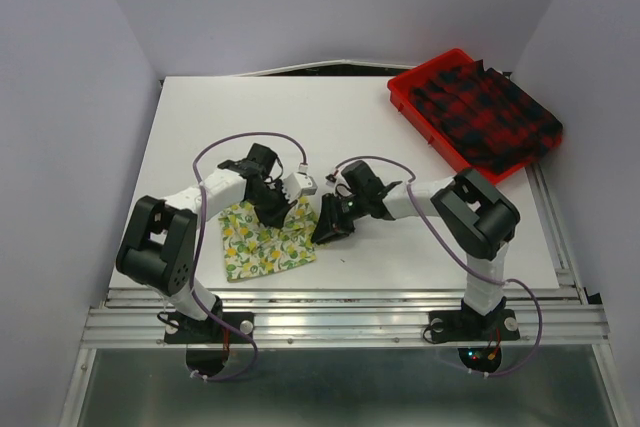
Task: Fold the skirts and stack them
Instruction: Fold the skirt
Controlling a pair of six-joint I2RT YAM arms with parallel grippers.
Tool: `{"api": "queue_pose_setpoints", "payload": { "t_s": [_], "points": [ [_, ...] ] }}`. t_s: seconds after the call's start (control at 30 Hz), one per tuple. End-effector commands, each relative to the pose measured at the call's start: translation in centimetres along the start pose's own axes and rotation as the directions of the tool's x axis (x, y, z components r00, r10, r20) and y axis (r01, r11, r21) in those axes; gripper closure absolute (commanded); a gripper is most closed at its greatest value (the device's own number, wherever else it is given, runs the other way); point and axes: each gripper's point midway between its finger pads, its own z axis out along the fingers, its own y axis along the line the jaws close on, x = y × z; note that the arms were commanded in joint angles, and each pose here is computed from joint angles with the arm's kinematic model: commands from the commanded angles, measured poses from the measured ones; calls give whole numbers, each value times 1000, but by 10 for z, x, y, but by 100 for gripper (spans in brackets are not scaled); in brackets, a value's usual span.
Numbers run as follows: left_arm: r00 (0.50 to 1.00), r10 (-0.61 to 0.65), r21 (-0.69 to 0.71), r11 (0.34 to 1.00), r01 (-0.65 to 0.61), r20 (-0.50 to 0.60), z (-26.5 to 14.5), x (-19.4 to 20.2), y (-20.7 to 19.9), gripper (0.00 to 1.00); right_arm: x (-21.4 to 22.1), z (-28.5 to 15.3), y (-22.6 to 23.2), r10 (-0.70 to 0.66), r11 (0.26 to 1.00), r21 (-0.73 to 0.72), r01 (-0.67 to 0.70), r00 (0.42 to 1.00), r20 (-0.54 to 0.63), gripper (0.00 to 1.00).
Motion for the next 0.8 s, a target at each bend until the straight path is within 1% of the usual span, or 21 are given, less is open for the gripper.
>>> {"api": "queue_pose_setpoints", "payload": {
  "t_s": [0.0,0.27,0.57,0.77],
  "points": [
    [999,-4,-1,1000,4,40,-10,-13,6,100,-4,8,13,-17,999,-30,17,1000,-7,67],
    [999,-7,5,1000,7,50,-11,-13,8,100,-5,18,7,1,1000,-16,-1,1000,-8,67],
    [999,-9,9,1000,8,50,-11,-11,7,100,-10,18,25,-19,998,-64,19,1000,-2,68],
    [999,-11,11,1000,11,50,-11,-10,7,100,-12,16,24,-8,999,-51,10,1000,24,71]
  ]
}}
